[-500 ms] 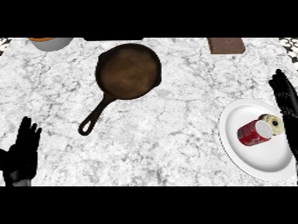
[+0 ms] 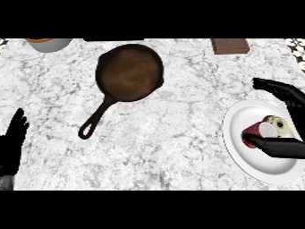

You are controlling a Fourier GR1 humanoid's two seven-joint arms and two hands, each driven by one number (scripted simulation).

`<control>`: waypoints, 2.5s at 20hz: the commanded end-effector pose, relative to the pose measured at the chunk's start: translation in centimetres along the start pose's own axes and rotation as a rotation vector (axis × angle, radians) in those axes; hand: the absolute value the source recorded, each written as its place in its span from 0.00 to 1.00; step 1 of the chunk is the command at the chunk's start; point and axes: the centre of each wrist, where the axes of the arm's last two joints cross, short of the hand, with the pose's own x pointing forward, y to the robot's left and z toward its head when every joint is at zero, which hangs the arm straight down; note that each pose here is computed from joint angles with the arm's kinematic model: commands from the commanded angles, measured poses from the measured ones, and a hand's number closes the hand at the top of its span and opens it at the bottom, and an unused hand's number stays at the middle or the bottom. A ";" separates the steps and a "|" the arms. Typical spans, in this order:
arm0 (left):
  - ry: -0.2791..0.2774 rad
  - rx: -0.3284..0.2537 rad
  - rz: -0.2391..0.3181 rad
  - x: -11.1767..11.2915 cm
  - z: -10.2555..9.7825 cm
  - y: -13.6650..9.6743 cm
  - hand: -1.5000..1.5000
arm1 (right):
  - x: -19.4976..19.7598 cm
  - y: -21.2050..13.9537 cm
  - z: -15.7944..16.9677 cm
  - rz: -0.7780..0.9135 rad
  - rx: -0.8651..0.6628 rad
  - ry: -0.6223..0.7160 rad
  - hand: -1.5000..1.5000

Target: Pick the can from the plate and place it in the pan

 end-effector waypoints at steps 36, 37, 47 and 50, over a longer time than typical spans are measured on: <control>0.056 -0.076 -0.142 4.0 -3.9 0.0 0.50 | 3.3 -4.4 -0.4 0.763 0.773 0.396 0.00; 0.038 -0.107 -0.169 5.1 -3.6 -0.2 0.50 | 3.1 -3.0 -2.8 0.788 0.745 0.399 0.00; 0.047 -0.083 -0.150 3.9 -4.1 1.7 0.50 | 2.0 -3.5 -0.3 0.879 0.723 0.438 0.00; 0.054 -0.090 -0.160 5.0 -1.4 0.1 0.50 | -0.2 -3.8 0.2 0.892 0.763 0.467 0.00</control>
